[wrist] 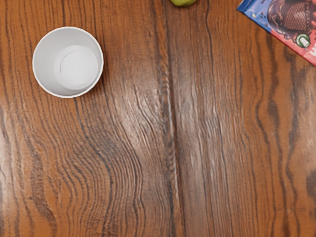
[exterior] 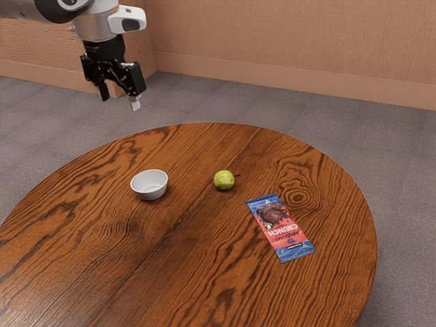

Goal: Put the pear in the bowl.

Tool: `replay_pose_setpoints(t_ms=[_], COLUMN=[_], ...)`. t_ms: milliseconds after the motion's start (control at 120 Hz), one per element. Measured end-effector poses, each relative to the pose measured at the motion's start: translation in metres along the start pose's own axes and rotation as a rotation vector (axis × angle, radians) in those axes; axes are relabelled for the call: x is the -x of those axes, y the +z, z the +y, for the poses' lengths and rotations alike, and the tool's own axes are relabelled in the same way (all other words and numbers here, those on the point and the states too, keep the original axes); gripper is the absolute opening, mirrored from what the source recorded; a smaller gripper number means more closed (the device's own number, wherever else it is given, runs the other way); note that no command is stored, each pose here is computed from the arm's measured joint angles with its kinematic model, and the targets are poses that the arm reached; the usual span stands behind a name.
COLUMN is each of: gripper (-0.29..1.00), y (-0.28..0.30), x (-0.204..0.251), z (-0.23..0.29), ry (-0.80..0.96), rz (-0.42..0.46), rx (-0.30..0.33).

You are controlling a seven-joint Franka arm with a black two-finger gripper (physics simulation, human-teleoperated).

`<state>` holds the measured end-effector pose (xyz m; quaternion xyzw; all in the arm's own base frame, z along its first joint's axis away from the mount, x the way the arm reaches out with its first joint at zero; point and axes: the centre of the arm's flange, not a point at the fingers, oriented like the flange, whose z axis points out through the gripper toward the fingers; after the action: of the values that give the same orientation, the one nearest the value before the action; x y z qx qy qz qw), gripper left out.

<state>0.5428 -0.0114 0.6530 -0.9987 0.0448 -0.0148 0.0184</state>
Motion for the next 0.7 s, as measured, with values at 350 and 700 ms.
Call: replay_pose_setpoints(t_ms=[350,700], gripper=[0.70,0.70], y=[0.008,0.155], x=[-0.009,-0.091], z=[-0.006,0.085], ry=[-0.052,-0.277], rz=[-0.005,-0.105], rx=[0.030,0.104])
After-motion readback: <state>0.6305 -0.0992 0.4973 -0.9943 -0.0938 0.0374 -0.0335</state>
